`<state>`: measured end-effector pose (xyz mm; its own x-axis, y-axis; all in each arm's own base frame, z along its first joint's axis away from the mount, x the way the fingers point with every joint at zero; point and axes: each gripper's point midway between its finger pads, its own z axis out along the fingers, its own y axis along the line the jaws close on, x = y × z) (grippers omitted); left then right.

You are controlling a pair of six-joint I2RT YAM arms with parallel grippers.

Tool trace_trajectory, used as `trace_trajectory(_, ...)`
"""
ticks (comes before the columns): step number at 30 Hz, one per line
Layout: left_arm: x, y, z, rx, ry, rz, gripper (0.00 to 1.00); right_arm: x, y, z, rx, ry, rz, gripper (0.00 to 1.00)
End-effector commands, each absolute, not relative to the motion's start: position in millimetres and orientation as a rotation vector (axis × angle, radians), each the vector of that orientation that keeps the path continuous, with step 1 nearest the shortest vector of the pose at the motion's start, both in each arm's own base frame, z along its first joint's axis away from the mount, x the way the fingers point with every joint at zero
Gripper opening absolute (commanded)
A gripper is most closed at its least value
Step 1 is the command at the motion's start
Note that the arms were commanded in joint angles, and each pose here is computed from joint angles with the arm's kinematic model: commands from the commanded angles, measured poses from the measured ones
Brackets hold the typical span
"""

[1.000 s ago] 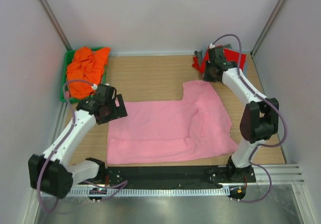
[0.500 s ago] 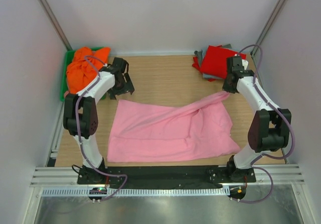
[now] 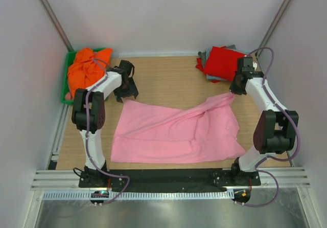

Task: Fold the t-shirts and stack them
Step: Fold the tshirt

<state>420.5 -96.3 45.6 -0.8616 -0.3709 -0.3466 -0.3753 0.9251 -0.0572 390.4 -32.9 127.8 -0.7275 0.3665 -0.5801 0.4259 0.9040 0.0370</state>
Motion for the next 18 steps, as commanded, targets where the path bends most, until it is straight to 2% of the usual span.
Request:
trace_trajectory(1, 419, -100, 37, -0.555, 2.728, -0.002, 0.7, 402, -26, 136, 0.555, 2.416, -0.07, 0.01)
trace_trajectory(4, 420, -102, 30, -0.551, 2.735, -0.001, 0.67, 403, -23, 133, 0.552, 2.426, -0.059, 0.01)
trace_trajectory(7, 421, -104, 22, -0.545, 2.752, -0.002, 0.59, 402, -23, 129, 0.552, 2.433, -0.054, 0.01)
trace_trajectory(8, 423, -105, 21, -0.542, 2.752, -0.004, 0.53, 402, -23, 129, 0.552, 2.435, -0.054, 0.01)
trace_trajectory(10, 424, -105, 18, -0.539, 2.759, 0.001, 0.47, 401, -22, 128, 0.551, 2.436, -0.049, 0.01)
trace_trajectory(13, 427, -107, 17, -0.532, 2.766, -0.004, 0.29, 402, -21, 126, 0.551, 2.439, -0.041, 0.01)
trace_trajectory(14, 428, -107, 17, -0.53, 2.767, -0.001, 0.16, 402, -21, 126, 0.55, 2.439, -0.039, 0.01)
trace_trajectory(16, 429, -107, 20, -0.528, 2.772, 0.002, 0.01, 403, -19, 128, 0.546, 2.436, -0.026, 0.01)
trace_trajectory(18, 427, -105, 26, -0.523, 2.782, 0.018, 0.0, 405, -17, 131, 0.545, 2.431, -0.01, 0.01)
